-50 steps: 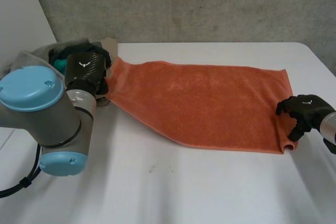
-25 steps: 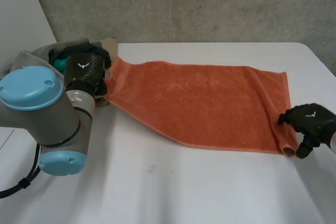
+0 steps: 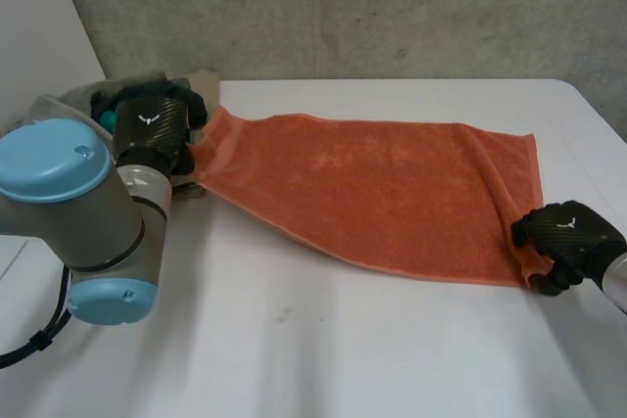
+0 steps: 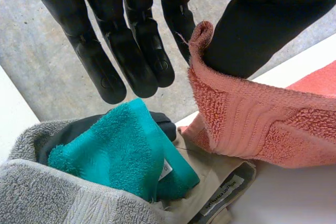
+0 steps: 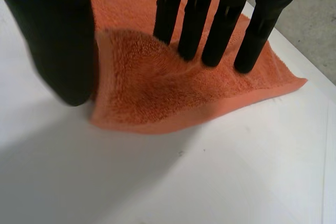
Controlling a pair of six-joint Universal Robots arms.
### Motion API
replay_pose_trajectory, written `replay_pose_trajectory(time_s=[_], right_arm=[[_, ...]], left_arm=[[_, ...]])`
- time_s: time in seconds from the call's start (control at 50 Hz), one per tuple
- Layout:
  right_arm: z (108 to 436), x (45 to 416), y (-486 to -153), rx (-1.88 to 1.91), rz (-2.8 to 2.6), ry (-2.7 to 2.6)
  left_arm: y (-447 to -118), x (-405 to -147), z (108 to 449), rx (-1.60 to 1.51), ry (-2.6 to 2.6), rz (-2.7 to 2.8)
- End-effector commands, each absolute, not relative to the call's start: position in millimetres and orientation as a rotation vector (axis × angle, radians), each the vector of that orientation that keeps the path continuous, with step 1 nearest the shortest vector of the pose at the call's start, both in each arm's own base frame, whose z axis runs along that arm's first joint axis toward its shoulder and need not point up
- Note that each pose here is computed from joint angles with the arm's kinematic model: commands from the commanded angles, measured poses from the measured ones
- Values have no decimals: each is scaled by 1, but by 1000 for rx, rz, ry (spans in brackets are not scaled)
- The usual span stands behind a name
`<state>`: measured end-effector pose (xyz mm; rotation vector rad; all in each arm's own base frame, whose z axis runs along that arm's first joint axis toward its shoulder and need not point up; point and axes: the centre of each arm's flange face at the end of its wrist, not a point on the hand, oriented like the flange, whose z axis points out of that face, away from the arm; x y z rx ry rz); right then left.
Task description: Fold the laundry.
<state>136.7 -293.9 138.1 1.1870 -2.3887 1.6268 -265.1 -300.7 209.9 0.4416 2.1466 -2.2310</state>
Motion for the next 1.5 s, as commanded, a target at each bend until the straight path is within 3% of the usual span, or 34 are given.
replay_pose_trajectory(time_s=[0.02,0.1,0.16,0.18,0.26,0.34,0.46,0.56,0.68,0.76,0.84,0.94,1.02,1.06,1.1,1.2,1.3,1.38,1.5], right_arm=[[124,133,-319,1167,1652,-2349],[135,123,-332,1065,1672,-2331],[186,111,-338,919,1788,-2209],[218,106,-334,865,1842,-2133],[285,92,-314,794,1894,-2006],[327,79,-297,758,1836,-1966],[331,83,-278,938,1612,-2030],[293,88,-285,1151,1397,-2095],[251,105,-313,1224,1272,-2184],[240,114,-341,1159,1278,-2099],[255,120,-376,1031,1426,-1903],[329,132,-414,739,1871,-1493],[381,130,-420,515,2138,-1191],[395,131,-416,472,2202,-1111],[401,133,-409,461,2226,-1091],[386,138,-403,495,2219,-1161],[350,137,-401,559,2157,-1302],[308,141,-393,673,2081,-1487],[216,145,-373,865,1880,-1857]], left_arm=[[-302,-262,213,432,2153,-2215],[-299,-257,222,427,2161,-2199],[-292,-250,245,407,2140,-2217],[-291,-247,251,398,2136,-2217],[-279,-232,278,376,2125,-2204],[-259,-227,297,434,2176,-2153],[-237,-227,295,567,2313,-2052],[-237,-229,276,599,2362,-1989],[-274,-247,229,632,2390,-1920],[-303,-261,224,617,2344,-1994],[-336,-276,246,556,2203,-2193],[-363,-289,315,390,1805,-2618],[-365,-290,365,236,1427,-2891],[-356,-287,392,168,1253,-2993],[-351,-286,396,164,1242,-3000],[-347,-283,377,179,1353,-2936],[-340,-277,325,229,1596,-2763],[-332,-271,282,294,1775,-2613],[-316,-265,226,385,1985,-2419]])
